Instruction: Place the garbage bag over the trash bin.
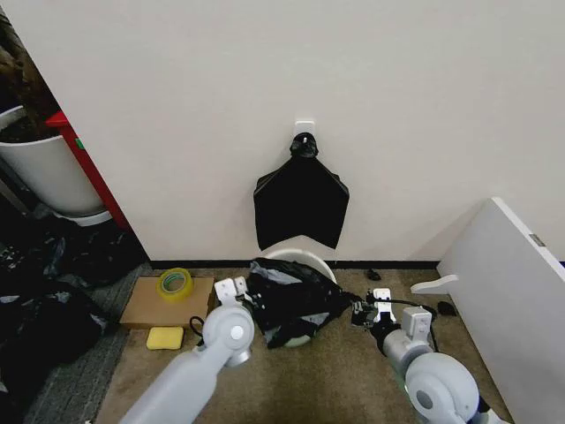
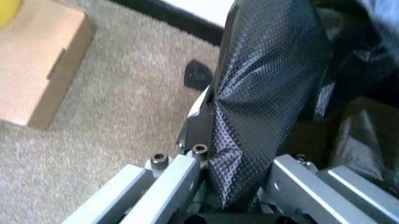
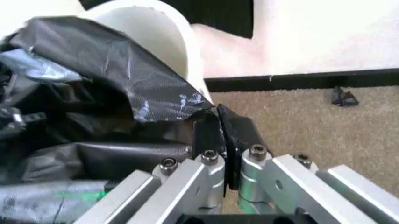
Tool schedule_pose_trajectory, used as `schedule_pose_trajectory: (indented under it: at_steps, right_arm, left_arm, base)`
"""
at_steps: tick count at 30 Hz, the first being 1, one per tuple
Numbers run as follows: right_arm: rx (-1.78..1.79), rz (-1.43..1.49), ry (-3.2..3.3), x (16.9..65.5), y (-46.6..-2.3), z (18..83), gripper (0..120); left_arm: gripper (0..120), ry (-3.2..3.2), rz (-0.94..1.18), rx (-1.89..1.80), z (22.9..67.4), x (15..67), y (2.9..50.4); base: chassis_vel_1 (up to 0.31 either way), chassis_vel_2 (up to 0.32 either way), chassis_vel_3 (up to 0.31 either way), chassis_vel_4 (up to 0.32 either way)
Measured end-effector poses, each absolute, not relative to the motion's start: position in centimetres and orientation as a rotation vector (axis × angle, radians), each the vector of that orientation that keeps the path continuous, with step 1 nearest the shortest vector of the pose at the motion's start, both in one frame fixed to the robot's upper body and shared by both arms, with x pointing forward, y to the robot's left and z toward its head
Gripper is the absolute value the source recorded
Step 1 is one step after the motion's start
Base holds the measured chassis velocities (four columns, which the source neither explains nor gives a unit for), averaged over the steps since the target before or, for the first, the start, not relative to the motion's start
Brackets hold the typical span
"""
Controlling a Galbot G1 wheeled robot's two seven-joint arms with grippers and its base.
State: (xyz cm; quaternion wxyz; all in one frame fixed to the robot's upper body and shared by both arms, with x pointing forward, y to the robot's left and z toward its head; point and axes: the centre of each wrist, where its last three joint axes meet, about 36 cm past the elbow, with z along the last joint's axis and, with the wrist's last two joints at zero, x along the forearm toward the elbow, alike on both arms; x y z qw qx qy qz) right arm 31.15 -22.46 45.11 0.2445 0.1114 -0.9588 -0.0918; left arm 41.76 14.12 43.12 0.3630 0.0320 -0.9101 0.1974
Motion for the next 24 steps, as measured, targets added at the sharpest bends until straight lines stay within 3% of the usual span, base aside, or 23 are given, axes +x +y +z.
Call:
schedule_pose_trajectory:
  at_steps: [24]
  right_arm:
    - [0.278,-0.171,-2.668,32.7,-23.8,41.9,0]
  left_arm:
    - [0,-2.325,0.522,-0.010,46.4,37.0,17.6]
  base:
    - [0.000,0.000,0.000,0.000]
